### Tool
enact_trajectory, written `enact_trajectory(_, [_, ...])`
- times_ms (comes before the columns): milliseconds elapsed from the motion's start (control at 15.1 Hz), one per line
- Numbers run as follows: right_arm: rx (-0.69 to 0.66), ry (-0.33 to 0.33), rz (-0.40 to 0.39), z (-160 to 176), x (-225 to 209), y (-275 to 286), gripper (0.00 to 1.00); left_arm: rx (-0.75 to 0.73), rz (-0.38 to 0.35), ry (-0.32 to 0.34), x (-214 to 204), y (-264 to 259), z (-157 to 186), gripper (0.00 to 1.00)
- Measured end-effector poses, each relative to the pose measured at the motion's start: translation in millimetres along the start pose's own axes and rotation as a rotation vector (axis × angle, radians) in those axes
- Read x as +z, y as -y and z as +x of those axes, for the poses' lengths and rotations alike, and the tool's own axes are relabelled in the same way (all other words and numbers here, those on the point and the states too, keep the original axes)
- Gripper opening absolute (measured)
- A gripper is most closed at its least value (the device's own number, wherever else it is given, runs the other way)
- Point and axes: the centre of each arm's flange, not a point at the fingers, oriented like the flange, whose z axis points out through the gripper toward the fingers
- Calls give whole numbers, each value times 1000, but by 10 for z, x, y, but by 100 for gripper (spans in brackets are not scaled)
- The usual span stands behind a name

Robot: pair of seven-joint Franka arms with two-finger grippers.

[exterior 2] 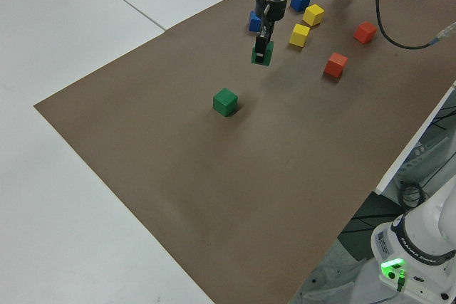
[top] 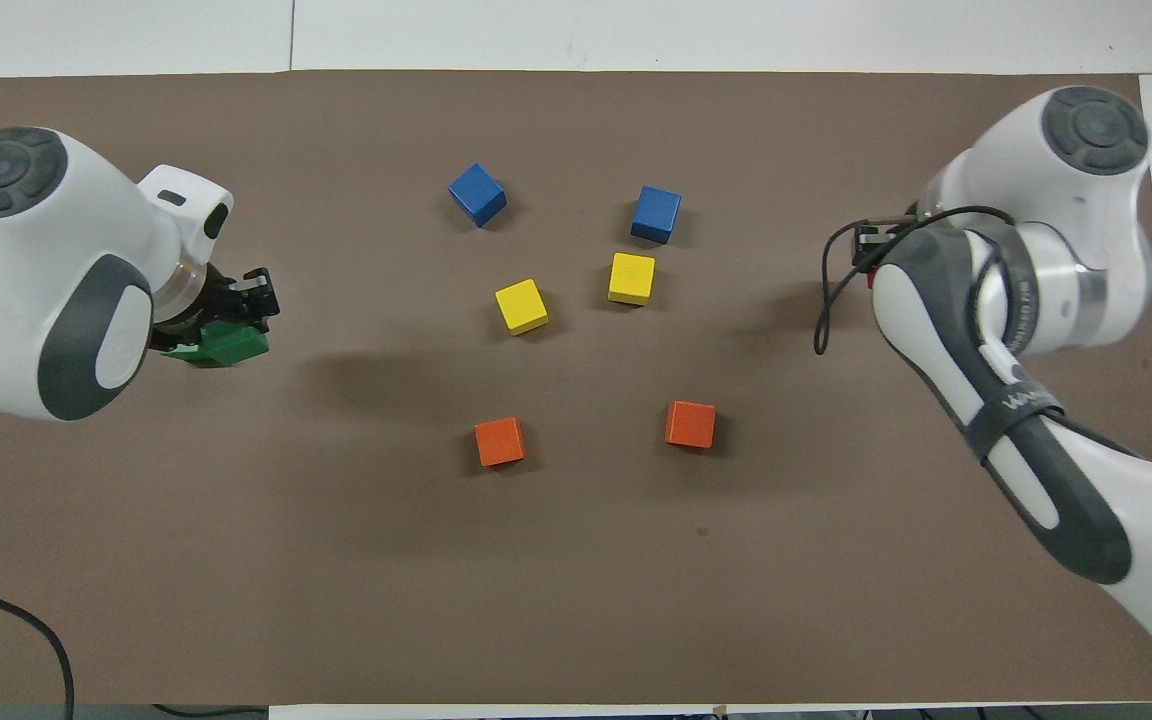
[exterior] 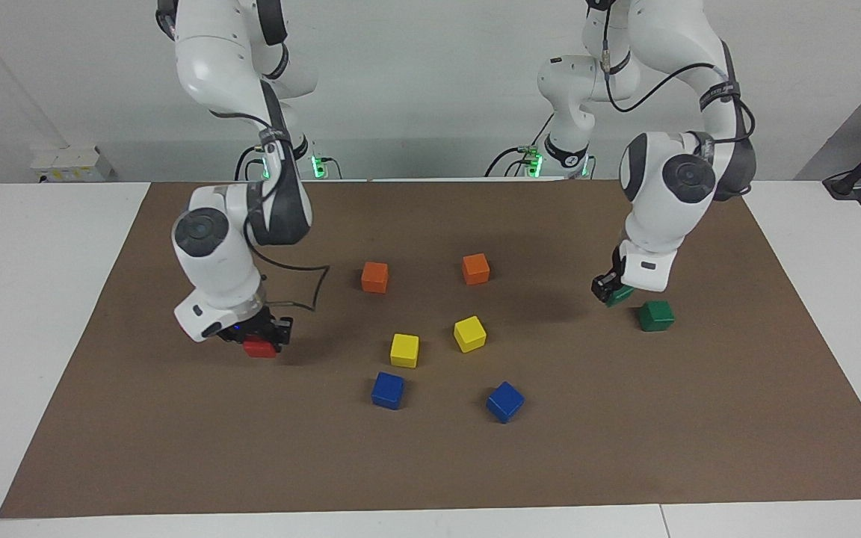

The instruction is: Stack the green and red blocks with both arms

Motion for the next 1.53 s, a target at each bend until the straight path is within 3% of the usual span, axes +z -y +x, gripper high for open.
enact_trajectory(199, [2, 9, 10, -315, -111, -680, 55, 235, -10, 11, 103, 592, 126, 55])
enact_trajectory(332, [17, -7, 11, -410, -16, -915, 55, 300, -19, 1, 218, 804, 209, 55])
enact_trajectory(664, [38, -33, 9, -504, 299, -1058, 55, 322, -31, -48, 401, 773, 348, 55])
enact_trajectory(1526, [34, -53, 4, -521, 497, -1139, 58, 348, -40, -53, 703, 897, 504, 55])
